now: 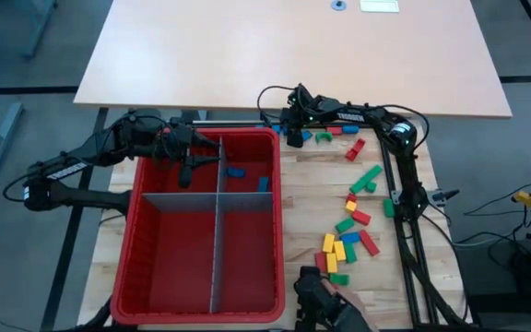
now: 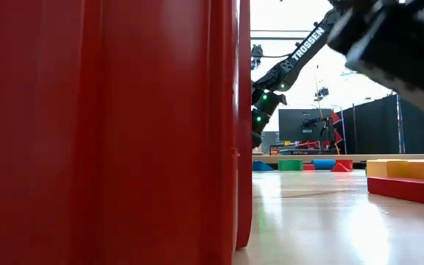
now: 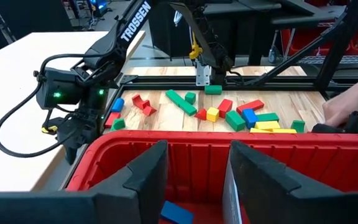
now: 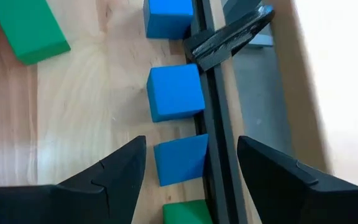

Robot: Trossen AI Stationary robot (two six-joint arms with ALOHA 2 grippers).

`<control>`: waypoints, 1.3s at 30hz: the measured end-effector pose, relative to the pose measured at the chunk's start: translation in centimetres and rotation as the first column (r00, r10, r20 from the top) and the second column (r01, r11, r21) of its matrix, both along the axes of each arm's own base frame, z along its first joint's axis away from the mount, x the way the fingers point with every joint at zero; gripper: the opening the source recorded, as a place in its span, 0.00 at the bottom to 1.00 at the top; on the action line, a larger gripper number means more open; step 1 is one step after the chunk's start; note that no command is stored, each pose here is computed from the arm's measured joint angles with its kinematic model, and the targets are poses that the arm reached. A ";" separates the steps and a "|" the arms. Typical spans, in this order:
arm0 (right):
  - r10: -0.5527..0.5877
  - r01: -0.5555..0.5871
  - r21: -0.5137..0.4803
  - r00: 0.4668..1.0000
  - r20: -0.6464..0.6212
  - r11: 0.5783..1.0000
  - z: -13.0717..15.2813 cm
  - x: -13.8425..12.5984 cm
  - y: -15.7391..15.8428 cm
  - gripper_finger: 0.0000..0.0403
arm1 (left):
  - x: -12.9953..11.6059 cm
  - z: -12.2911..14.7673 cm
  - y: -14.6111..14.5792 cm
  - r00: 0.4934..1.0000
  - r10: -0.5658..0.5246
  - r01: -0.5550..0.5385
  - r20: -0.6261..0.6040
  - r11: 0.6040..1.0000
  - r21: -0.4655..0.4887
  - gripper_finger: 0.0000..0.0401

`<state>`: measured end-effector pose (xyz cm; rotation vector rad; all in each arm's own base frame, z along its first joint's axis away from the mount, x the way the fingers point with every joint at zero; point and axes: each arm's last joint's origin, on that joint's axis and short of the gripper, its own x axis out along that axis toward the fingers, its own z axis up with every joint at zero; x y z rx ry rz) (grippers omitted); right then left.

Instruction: Sort blocks

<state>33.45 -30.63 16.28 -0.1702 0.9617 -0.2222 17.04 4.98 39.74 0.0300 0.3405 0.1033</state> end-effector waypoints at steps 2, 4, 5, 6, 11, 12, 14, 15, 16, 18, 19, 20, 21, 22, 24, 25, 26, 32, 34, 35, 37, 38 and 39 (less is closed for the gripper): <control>0.000 0.000 0.018 1.000 -0.018 1.000 -0.8 0.0 0.0 0.58 | 0.0 0.0 0.0 1.000 0.001 -0.001 0.000 1.000 -0.003 0.40; 0.000 0.001 0.032 0.999 -0.038 0.999 -1.7 0.1 -0.1 0.58 | 0.0 0.0 0.0 1.000 0.001 -0.001 0.000 1.000 -0.004 0.40; -0.002 0.003 0.032 0.999 -0.042 0.999 -2.0 0.1 -0.1 0.58 | 0.0 0.0 0.0 1.000 0.001 -0.001 0.000 1.000 -0.004 0.39; -0.001 0.003 0.035 0.999 -0.043 0.999 -2.1 0.1 -0.1 0.58 | 0.0 0.0 0.0 1.000 0.001 -0.001 0.000 1.000 -0.004 0.39; -0.003 0.005 0.037 0.999 -0.047 0.999 -2.6 0.2 -0.2 0.58 | 0.0 0.0 0.0 1.000 0.000 0.000 -0.001 1.000 0.000 0.38; -0.005 0.007 0.038 0.999 -0.045 0.999 -2.6 0.2 -0.2 0.57 | 0.0 0.0 0.0 1.000 0.000 0.000 -0.001 1.000 0.000 0.38; -0.010 0.013 0.045 0.999 -0.047 0.999 -2.5 0.3 -0.3 0.57 | 0.0 0.0 0.0 1.000 -0.001 0.001 -0.001 1.000 0.002 0.39; -0.014 0.016 0.047 0.999 -0.046 0.999 -2.4 0.3 -0.3 0.57 | 0.0 0.0 0.0 1.000 -0.001 0.001 -0.001 1.000 0.002 0.39; -0.016 0.018 0.049 0.999 -0.044 0.999 -2.4 0.3 -0.3 0.56 | 0.0 0.0 0.0 1.000 -0.001 0.001 -0.001 1.000 0.003 0.40; -0.015 0.017 0.063 0.999 -0.038 0.998 -2.2 0.4 -0.4 0.56 | 0.0 0.0 0.0 1.000 -0.001 0.001 -0.002 1.000 0.003 0.40; -0.013 0.015 0.075 0.999 -0.035 0.997 -2.0 0.4 -0.4 0.56 | 0.0 0.0 0.0 1.000 -0.001 0.002 -0.001 1.000 0.003 0.41; -0.012 0.015 0.086 0.999 -0.034 0.996 -1.9 0.5 -0.4 0.55 | 0.0 0.0 0.0 1.000 -0.001 0.001 -0.001 1.000 0.003 0.41; -0.010 0.013 0.094 0.999 -0.033 0.995 -1.8 0.5 -0.4 0.55 | 0.0 0.0 0.0 1.000 -0.001 0.001 -0.002 1.000 0.003 0.40; -0.007 0.010 0.103 0.999 -0.034 0.995 -1.8 0.5 -0.4 0.55 | 0.0 0.0 0.0 1.000 -0.001 0.001 -0.002 1.000 0.003 0.40; -0.001 0.006 0.117 0.999 -0.042 0.993 -1.7 0.5 -0.3 0.54 | 0.0 0.0 0.0 1.000 -0.001 0.001 -0.002 1.000 0.003 0.39; 0.001 0.005 0.126 0.999 -0.049 0.992 -1.7 0.4 -0.2 0.54 | 0.0 0.0 0.0 1.000 -0.001 0.001 -0.003 1.000 0.003 0.39; 0.005 0.003 0.136 0.998 -0.057 0.991 -1.8 0.4 -0.1 0.54 | 0.0 0.0 0.0 1.000 -0.001 0.001 -0.003 1.000 0.003 0.39; 0.040 -0.018 0.218 0.995 -0.095 0.976 -2.2 0.3 1.0 0.53 | 0.0 0.0 0.0 1.000 -0.001 0.001 -0.003 1.000 0.003 0.39; 0.045 -0.022 0.221 0.994 -0.102 0.975 -2.2 0.5 1.2 0.52 | 0.0 0.0 0.0 1.000 -0.002 0.002 -0.003 1.000 0.002 0.39; 0.046 -0.023 0.218 0.993 -0.104 0.976 -2.2 0.6 1.3 0.52 | 0.0 0.0 0.0 1.000 -0.002 0.002 -0.003 1.000 0.002 0.40; 0.047 -0.024 0.209 0.994 -0.103 0.978 -2.2 0.7 1.4 0.51 | 0.0 0.0 0.0 1.000 -0.002 0.002 -0.004 1.000 0.002 0.40; 0.042 -0.020 0.200 0.993 -0.107 0.980 -2.2 0.7 1.3 0.51 | 0.0 0.0 0.0 1.000 -0.002 0.002 -0.004 1.000 0.002 0.41; 0.036 -0.014 0.187 0.993 -0.113 0.982 -2.2 0.7 1.3 0.51 | 0.0 0.0 0.0 1.000 -0.002 0.002 -0.005 1.000 0.002 0.41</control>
